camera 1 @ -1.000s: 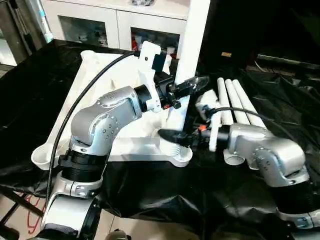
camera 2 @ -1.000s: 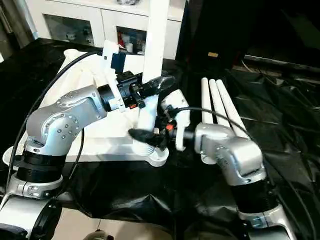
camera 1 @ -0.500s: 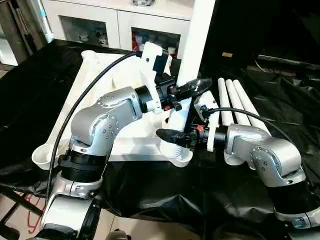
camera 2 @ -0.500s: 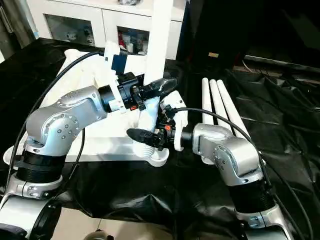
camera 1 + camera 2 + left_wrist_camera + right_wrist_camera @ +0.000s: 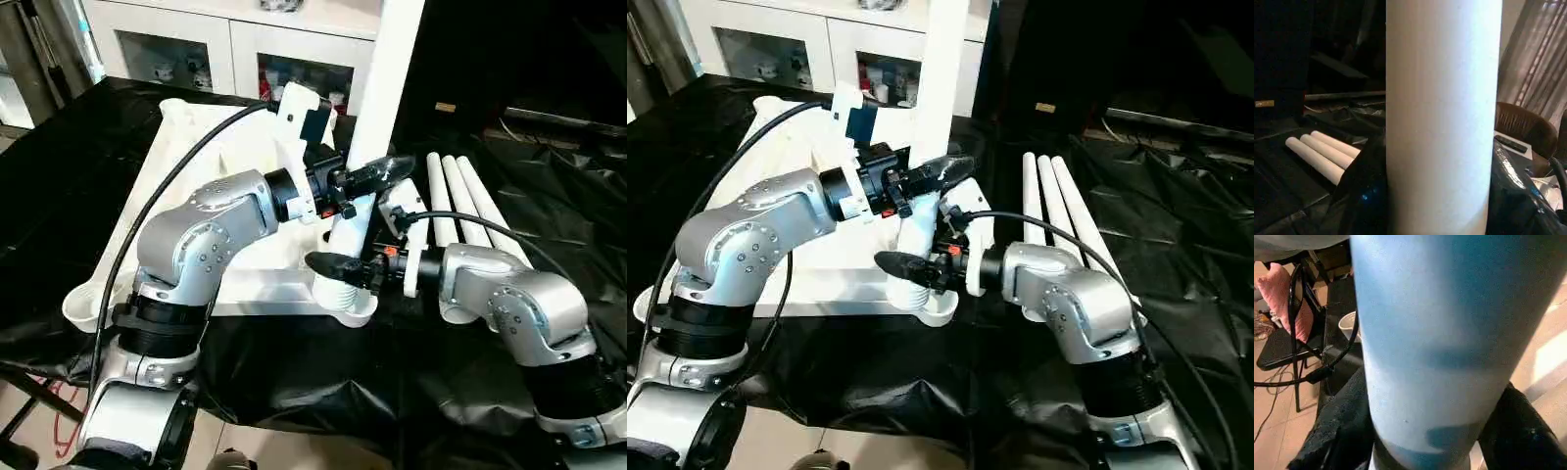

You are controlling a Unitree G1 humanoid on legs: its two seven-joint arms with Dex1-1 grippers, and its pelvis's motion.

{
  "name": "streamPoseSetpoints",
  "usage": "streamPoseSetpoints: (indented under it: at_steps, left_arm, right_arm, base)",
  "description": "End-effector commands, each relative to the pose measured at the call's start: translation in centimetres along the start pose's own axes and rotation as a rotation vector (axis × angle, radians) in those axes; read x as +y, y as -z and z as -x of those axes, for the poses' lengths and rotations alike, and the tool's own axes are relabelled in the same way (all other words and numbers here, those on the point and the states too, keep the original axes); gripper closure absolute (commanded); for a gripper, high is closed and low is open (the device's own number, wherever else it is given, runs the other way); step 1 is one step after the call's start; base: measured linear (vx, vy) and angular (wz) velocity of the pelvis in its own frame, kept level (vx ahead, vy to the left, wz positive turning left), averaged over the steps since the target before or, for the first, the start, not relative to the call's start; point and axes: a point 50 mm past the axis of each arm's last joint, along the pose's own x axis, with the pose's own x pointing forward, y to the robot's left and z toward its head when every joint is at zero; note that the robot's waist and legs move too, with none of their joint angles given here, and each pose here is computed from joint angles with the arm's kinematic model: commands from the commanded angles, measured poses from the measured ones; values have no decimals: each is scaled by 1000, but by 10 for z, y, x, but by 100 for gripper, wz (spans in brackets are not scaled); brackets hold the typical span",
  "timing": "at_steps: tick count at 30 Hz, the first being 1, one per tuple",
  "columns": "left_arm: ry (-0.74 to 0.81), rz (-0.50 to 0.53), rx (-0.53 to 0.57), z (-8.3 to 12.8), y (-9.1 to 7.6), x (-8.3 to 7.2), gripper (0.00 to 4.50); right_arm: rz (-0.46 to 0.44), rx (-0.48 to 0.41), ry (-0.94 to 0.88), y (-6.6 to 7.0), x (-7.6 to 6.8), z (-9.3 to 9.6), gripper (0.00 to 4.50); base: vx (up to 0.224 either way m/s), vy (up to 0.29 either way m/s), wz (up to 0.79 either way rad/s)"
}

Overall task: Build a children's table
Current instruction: Pick table leg

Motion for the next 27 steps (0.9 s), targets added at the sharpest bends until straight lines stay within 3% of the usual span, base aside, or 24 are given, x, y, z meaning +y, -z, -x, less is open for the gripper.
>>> streamPoseSetpoints:
  at_steps: [1,4,10,11,16,18,24,27]
  left_arm:
    - [38,-3,-2,-2,-2,-6,265]
    - [34,-2,-1,-1,-2,-6,265]
    - [18,-8,11,-1,0,-4,265]
    - [-12,25,7,-2,0,0,195]
    - [-28,3,-28,-3,-4,3,152]
    - [-59,-20,-65,-3,-8,6,148]
    - [-57,70,-368,11,-38,7,147]
    - [-71,79,-415,18,-43,10,147]
  right_arm:
    - [-1,-5,39,0,-5,5,218]
    - [-1,-5,37,0,-5,5,248]
    - [0,-12,49,1,-7,5,258]
    - [7,-21,56,-1,-9,4,258]
    - [14,-47,70,-3,-10,4,258]
    - [15,-62,75,-4,-10,4,258]
    - [-15,-178,104,-7,-7,2,258]
    - [-16,-191,125,-7,-8,3,258]
  base:
    - [0,0,0]
    - [0,0,0]
    - [0,0,0]
    - [0,0,0]
    - [0,0,0]
    - [0,0,0]
    - [0,0,0]
    - [0,0,0]
